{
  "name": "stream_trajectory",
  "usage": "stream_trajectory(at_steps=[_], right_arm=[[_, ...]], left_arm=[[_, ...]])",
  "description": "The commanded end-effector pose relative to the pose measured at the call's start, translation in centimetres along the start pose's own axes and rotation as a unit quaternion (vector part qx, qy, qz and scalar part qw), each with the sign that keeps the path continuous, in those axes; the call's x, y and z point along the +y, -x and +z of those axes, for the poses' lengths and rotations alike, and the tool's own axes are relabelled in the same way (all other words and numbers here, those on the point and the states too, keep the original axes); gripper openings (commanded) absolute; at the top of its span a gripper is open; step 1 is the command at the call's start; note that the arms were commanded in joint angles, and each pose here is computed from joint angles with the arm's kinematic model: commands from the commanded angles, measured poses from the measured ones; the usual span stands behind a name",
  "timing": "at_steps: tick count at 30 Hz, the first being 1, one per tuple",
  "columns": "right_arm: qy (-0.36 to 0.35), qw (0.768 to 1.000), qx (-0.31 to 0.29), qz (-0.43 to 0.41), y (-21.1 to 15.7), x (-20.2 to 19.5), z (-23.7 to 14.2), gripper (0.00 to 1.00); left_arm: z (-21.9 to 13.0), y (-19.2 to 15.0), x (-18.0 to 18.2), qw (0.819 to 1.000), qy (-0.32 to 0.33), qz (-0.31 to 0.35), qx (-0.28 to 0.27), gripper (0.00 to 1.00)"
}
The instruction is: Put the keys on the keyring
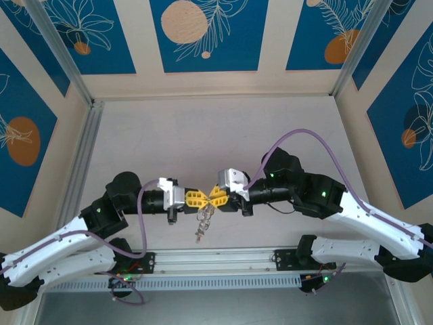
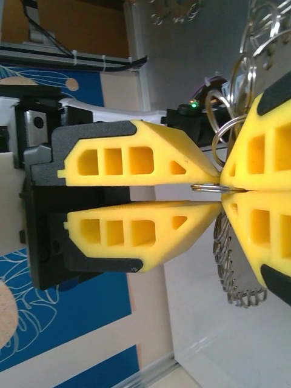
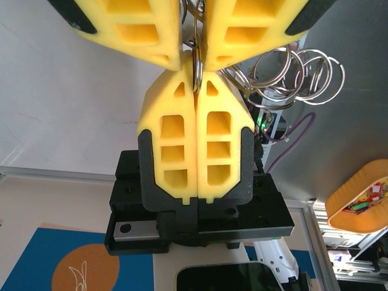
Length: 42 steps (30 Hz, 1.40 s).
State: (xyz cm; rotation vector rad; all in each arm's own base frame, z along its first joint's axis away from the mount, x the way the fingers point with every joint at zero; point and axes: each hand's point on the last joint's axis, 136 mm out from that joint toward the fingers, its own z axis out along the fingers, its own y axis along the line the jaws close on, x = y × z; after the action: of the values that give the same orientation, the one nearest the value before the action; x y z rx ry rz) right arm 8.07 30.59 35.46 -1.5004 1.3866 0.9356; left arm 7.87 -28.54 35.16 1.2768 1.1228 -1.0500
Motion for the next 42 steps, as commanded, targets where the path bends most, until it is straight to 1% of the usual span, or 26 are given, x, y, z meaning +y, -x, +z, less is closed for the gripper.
stream_trajectory(at_steps=[1, 5, 10, 17, 20, 23, 25, 26, 29, 30, 31, 33, 36, 38, 42], right_arm=[[-0.013, 1.0, -0.013, 0.009, 0.1, -0.5, -0.3, 0.14], [-0.016, 1.0, -0.02, 0.009, 0.1, -0.4, -0.5, 0.14], [-0.007, 1.0, -0.024, 0.009, 0.1, -0.3, -0.1, 0.14], [0.0, 0.999, -0.038, 0.003, 0.7, -0.1, -0.1, 0.14], [0.0, 0.999, -0.041, 0.001, 0.8, -0.1, -0.2, 0.09], [-0.011, 0.999, -0.036, 0.002, 0.7, -0.4, -0.4, 0.02], [-0.027, 0.999, -0.026, 0.004, 0.6, -0.9, -0.7, 0.0], [-0.037, 0.999, -0.018, 0.007, 0.5, -1.2, -0.8, 0.0], [-0.059, 0.998, 0.006, 0.008, -0.1, -2.1, -1.1, 0.0], [-0.066, 0.998, 0.012, 0.008, -0.2, -2.3, -1.1, 0.0], [-0.071, 0.997, 0.018, 0.007, -0.3, -2.5, -1.1, 0.0], [-0.076, 0.997, 0.03, 0.004, -0.4, -2.9, -1.0, 0.0], [-0.079, 0.996, 0.045, -0.001, -0.3, -3.2, -0.8, 0.0], [-0.077, 0.996, 0.043, -0.007, 0.0, -3.2, -0.8, 0.0], [-0.062, 0.997, 0.033, -0.018, 0.7, -2.7, -1.0, 0.0]], left_arm=[[-1.2, 4.4, -0.4, 0.995, -0.003, 0.031, -0.092, 0.0], [-1.8, 4.9, -0.4, 0.992, 0.001, 0.027, -0.122, 0.0], [-1.7, 5.1, 0.0, 0.987, 0.004, 0.013, -0.161, 0.0], [-0.8, 4.5, 0.2, 0.987, -0.006, 0.001, -0.162, 0.0], [-0.5, 4.2, 0.3, 0.988, -0.007, -0.004, -0.153, 0.0], [-0.1, 3.5, 0.5, 0.993, -0.007, -0.01, -0.115, 0.0], [0.0, 2.7, 0.7, 0.998, 0.0, -0.014, -0.06, 0.0], [-0.2, 2.4, 1.0, 0.999, 0.009, -0.014, -0.029, 0.02], [-0.8, 1.3, 1.9, 0.997, 0.035, -0.008, 0.061, 0.22], [-1.1, 1.0, 2.3, 0.995, 0.045, -0.006, 0.089, 0.27], [-1.3, 0.7, 2.6, 0.992, 0.051, -0.003, 0.114, 0.3], [-1.5, 0.2, 3.2, 0.985, 0.057, 0.0, 0.163, 0.31], [-1.4, 0.2, 3.7, 0.978, 0.053, 0.008, 0.203, 0.32], [-1.3, 0.0, 3.8, 0.974, 0.048, 0.012, 0.219, 0.32], [-1.1, -0.2, 3.5, 0.973, 0.034, 0.015, 0.229, 0.32]])
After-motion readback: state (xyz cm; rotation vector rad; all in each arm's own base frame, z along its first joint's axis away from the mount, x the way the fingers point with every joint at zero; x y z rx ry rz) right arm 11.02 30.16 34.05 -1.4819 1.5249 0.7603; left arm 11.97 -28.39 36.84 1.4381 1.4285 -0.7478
